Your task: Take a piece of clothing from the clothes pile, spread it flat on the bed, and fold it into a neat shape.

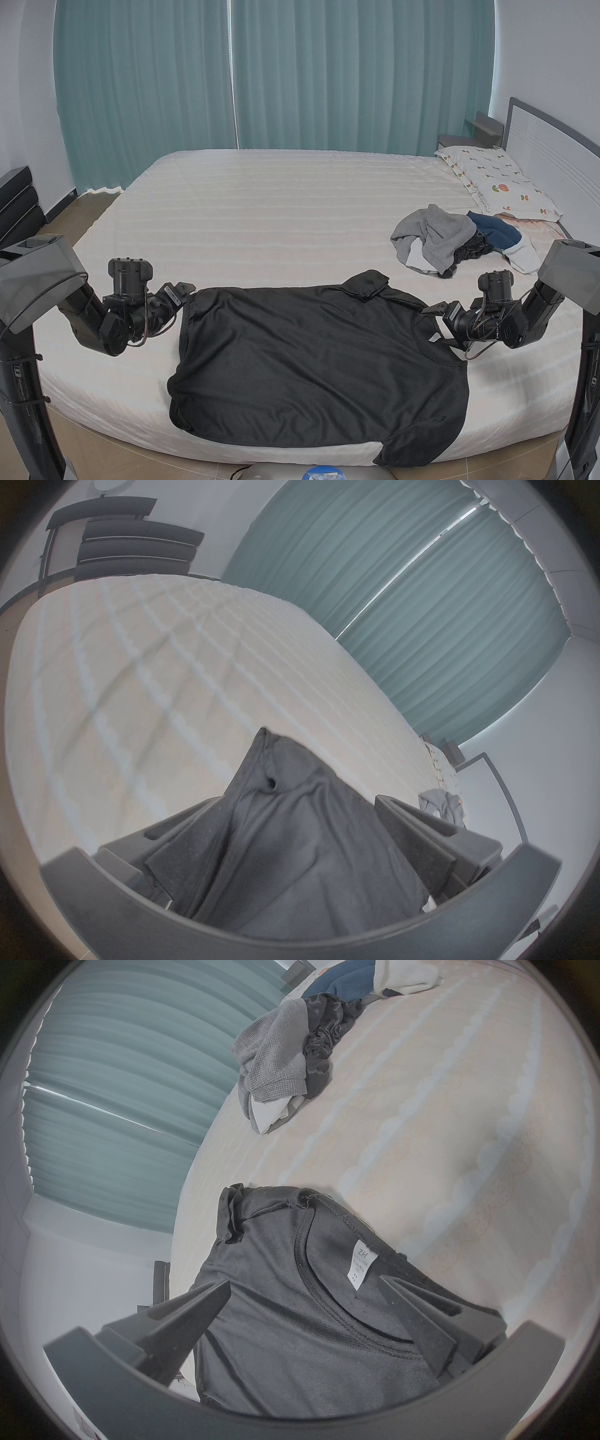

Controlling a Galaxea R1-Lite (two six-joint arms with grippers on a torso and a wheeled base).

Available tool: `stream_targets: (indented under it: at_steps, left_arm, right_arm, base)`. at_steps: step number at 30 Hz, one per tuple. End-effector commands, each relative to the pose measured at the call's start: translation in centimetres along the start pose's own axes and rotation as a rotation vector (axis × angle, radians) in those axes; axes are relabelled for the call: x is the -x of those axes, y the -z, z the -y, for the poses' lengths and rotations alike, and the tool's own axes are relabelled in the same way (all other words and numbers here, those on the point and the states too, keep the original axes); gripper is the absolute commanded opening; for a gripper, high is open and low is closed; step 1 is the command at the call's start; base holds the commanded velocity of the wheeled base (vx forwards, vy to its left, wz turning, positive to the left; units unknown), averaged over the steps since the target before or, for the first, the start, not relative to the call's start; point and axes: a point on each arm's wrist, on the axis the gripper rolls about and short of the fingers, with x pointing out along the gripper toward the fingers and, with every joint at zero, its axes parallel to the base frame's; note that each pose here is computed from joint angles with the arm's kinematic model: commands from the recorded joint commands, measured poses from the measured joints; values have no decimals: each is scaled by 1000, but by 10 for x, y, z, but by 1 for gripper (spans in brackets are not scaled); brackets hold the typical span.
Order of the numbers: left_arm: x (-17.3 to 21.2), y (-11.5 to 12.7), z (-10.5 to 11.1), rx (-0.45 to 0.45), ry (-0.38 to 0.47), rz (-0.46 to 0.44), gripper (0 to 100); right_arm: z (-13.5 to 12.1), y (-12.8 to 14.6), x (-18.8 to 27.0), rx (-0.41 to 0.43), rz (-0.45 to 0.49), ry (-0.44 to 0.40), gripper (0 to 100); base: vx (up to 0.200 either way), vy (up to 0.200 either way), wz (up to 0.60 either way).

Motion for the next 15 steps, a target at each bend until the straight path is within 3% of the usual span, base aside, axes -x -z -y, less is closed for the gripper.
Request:
stream_targets:
  at_steps: [1, 8, 15]
  left_arm:
    - [-48, -13, -2, 12, -28, -1, 100]
    - [-99, -5, -9, 5, -49, -30, 100]
    - [-110, 4, -14, -11, -75, -73, 100]
  right_arm:
    - [1, 2, -3, 3, 4, -6, 100]
    - [3, 6, -6, 13, 10, -16, 100]
    - [3, 6, -6, 13, 9, -15, 100]
  base:
    - [0, 0, 0]
    - [0, 0, 0]
    - [0, 0, 0]
